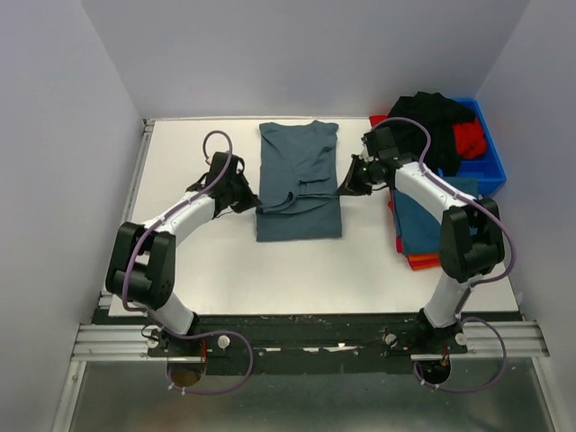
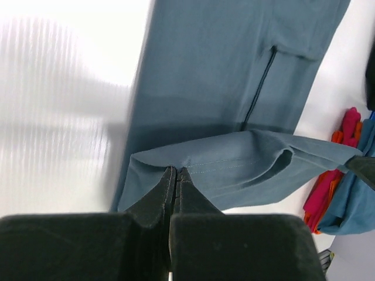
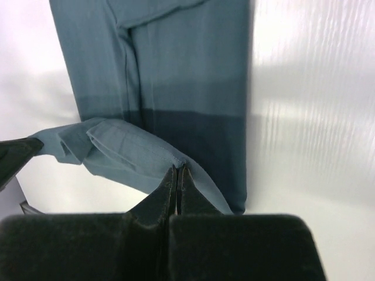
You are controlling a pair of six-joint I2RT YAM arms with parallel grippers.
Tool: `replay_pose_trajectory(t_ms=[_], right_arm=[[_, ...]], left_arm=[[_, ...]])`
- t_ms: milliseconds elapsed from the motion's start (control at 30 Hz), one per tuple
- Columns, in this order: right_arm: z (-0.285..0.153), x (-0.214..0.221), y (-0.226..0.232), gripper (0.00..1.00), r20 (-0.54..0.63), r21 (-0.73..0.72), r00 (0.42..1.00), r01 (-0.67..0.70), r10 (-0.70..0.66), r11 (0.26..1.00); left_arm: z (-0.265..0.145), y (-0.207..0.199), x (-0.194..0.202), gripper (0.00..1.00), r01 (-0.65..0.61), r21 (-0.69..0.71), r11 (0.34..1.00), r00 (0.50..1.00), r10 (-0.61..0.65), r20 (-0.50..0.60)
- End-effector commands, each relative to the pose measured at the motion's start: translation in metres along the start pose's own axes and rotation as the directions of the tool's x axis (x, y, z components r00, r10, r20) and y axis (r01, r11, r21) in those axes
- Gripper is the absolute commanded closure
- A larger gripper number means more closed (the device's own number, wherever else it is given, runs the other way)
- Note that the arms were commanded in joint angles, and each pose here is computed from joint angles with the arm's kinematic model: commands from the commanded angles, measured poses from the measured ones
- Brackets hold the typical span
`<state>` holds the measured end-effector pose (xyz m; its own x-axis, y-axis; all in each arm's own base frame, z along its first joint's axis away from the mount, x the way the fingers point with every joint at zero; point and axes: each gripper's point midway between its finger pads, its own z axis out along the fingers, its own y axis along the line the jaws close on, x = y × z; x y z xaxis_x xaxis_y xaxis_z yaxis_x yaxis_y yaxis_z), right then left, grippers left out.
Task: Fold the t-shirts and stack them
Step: Fold the folded rectangular tshirt in 1/3 of the way
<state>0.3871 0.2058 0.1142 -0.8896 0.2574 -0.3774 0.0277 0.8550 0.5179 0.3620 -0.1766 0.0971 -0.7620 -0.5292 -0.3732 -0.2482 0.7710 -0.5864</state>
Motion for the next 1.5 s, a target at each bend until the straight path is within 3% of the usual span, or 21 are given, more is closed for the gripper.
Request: replay_pose_trajectory(t_ms=[0, 267, 833, 867, 933, 967, 1000, 1133, 1300, 1367, 1467], right_arm=[[0.011, -0.012, -0.008, 0.99, -0.039, 0.012, 0.999, -0.015, 0.016, 1.000], [0.024, -0.037, -0.014, 0.99, -0.019, 0.023, 1.000, -0.019, 0.019, 1.000], [0.057, -0.093, -0.021, 0.97, 0.005, 0.039, 0.999, -0.049, 0.049, 0.998], [0.059, -0.095, -0.023, 0.89, 0.004, 0.043, 0.999, -0.051, 0.051, 0.998], [0.060, -0.099, -0.028, 0.42, 0.021, 0.071, 0.998, -0.062, 0.061, 0.996], [0.062, -0.097, -0.031, 0.27, 0.023, 0.075, 0.998, -0.058, 0.056, 0.995], [0.058, -0.096, -0.030, 0.21, 0.032, 0.068, 0.998, -0.056, 0.054, 0.996], [0.041, -0.069, -0.040, 0.24, 0.053, 0.070, 0.997, -0.063, 0.060, 0.996], [0.019, -0.012, -0.045, 0.46, 0.055, 0.007, 0.997, -0.060, 0.059, 0.998], [0.020, 0.011, -0.047, 0.47, 0.018, 0.009, 0.999, -0.032, 0.032, 0.999], [0.023, 0.036, -0.044, 0.47, -0.031, 0.012, 1.000, 0.001, 0.000, 1.000]], left_arm=[[0.011, -0.020, -0.027, 1.00, -0.062, 0.049, 0.997, 0.998, 0.062, 0.012], [0.029, -0.023, -0.066, 1.00, -0.087, -0.011, 0.996, 0.993, 0.087, 0.077], [0.073, -0.024, -0.105, 1.00, -0.058, -0.025, 0.998, 0.995, 0.060, 0.074], [0.077, -0.025, -0.108, 0.96, -0.058, -0.008, 0.998, 0.996, 0.058, 0.072], [0.084, -0.026, -0.111, 0.45, -0.064, 0.020, 0.998, 0.995, 0.063, 0.081], [0.085, -0.026, -0.112, 0.15, -0.071, 0.023, 0.997, 0.994, 0.069, 0.088], [0.083, -0.025, -0.114, 0.09, -0.078, 0.023, 0.997, 0.992, 0.076, 0.098], [0.065, -0.017, -0.107, 0.08, -0.086, 0.007, 0.996, 0.990, 0.085, 0.111], [0.039, 0.002, -0.073, 0.24, -0.077, -0.009, 0.997, 0.994, 0.078, 0.079], [0.030, 0.005, -0.054, 0.31, -0.087, 0.006, 0.996, 0.994, 0.086, 0.062], [0.026, 0.017, -0.028, 0.34, -0.079, 0.006, 0.997, 0.997, 0.078, 0.024]])
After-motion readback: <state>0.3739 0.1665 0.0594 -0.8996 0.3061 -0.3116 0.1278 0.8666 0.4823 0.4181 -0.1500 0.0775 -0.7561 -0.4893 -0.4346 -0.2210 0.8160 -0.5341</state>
